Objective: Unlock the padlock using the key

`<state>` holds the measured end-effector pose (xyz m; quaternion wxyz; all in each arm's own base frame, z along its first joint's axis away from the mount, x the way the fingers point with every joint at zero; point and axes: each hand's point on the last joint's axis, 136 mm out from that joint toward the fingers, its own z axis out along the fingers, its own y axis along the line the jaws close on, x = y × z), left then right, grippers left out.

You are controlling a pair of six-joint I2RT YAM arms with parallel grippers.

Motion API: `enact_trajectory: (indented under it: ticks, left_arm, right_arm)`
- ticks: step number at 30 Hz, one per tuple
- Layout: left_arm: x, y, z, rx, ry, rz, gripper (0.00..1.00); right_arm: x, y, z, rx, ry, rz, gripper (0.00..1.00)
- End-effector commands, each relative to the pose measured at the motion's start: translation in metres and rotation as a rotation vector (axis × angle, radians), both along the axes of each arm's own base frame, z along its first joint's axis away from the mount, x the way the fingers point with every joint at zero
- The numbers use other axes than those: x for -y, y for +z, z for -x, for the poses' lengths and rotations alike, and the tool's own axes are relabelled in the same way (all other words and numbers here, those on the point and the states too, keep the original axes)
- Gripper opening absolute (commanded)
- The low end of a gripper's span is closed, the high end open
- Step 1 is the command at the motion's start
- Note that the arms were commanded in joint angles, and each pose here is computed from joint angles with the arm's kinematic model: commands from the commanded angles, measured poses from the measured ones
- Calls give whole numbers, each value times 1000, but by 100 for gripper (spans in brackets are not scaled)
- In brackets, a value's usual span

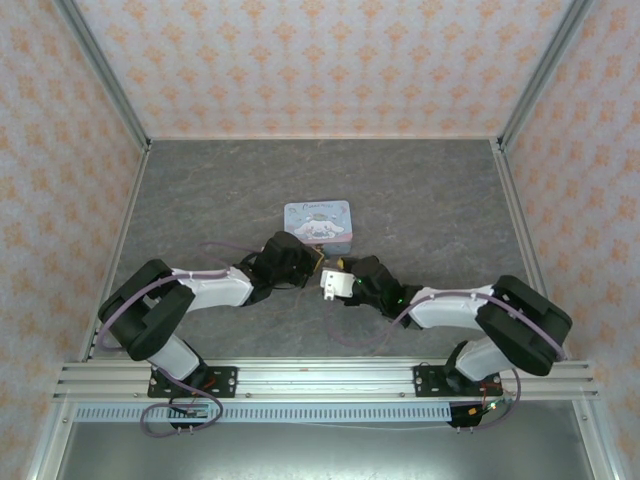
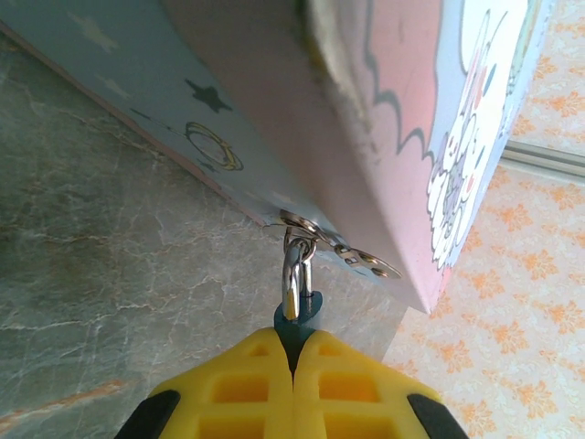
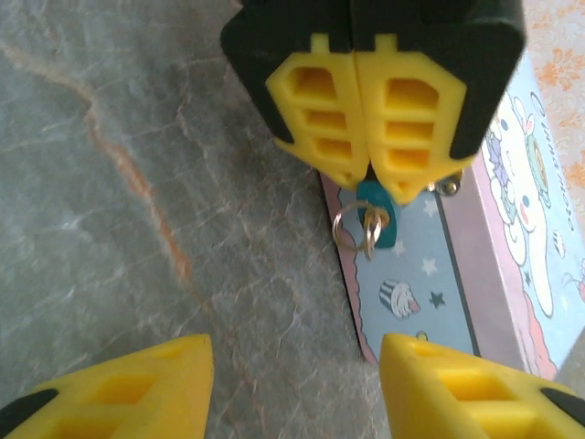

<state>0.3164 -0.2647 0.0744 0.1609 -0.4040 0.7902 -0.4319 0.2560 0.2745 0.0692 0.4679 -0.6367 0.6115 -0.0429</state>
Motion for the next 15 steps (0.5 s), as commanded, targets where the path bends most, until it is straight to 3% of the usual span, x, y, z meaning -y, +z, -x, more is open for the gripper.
enact_trajectory:
  ticks: [1, 15]
  left_arm:
    - [0, 20, -6, 46, 12, 22, 0]
    - [-2, 20, -5, 42, 12, 12, 0]
  right_arm:
    - [-18, 23, -16, 48, -11, -100, 49]
    - [-21, 28, -33, 25, -47, -163, 36]
